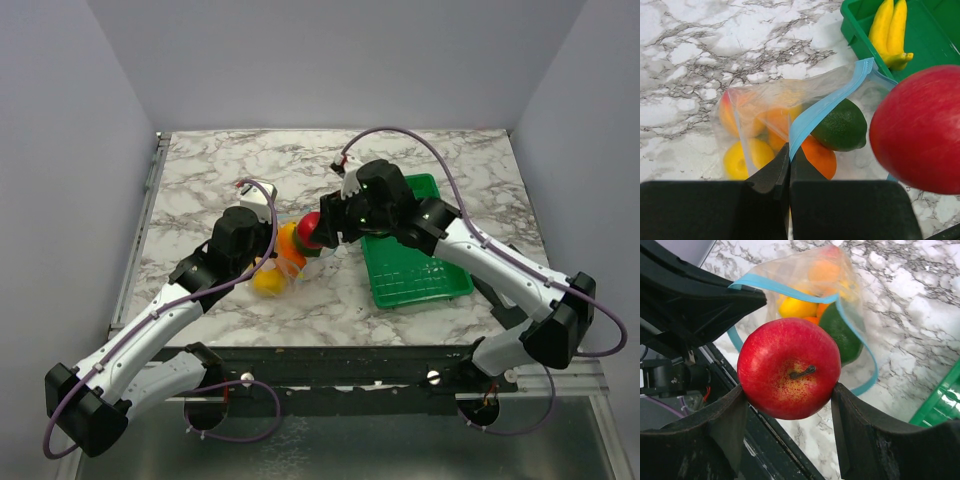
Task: Place the food in the zip-top bag and seal the zipper
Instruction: Place the fake fruit in the zipper food storage bag.
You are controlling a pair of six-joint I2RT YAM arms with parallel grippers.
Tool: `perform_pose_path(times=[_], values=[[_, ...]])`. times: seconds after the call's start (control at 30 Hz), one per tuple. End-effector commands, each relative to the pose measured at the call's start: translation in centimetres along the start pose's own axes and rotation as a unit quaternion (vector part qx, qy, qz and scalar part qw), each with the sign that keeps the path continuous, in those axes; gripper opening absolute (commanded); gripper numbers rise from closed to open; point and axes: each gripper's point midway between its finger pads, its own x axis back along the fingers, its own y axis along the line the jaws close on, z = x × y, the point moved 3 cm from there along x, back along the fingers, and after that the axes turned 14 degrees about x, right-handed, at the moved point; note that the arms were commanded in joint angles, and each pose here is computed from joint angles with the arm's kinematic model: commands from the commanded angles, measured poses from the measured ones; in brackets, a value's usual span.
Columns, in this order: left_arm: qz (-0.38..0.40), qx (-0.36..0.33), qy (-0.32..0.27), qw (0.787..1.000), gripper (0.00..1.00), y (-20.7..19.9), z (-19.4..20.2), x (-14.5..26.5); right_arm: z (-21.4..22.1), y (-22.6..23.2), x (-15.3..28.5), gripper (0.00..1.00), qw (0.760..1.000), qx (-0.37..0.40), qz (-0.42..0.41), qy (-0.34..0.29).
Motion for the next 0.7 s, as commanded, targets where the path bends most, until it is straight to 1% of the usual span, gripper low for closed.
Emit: perform_pose_path(times=[0.0, 0.3, 0.57, 0.67], values=[[0.010, 0.003, -0.002, 1.000, 0.00, -0.1, 0.1, 0.1, -1.4, 0.6, -1.3, 0.25, 0.999, 0.026, 0.016, -0.018], [0.008, 0.002, -0.001, 1.000, 0.00, -0.1, 0.1, 0.0, -0.8, 0.3, -4.7, 0.26, 0.999, 0.034, 0.026, 0.004], [0.007, 0.001, -0.001, 1.000, 0.00, 0.0, 0.1, 0.0, -0.5, 2.1, -7.1, 0.29, 0.999, 0.036, -0.006, 0.012], [0.008, 0.001, -0.001, 1.000, 0.00, -0.1, 0.0, 0.0, -0.5, 2.6, -7.8, 0.32, 0.999, 0.036, -0.013, 0.014]])
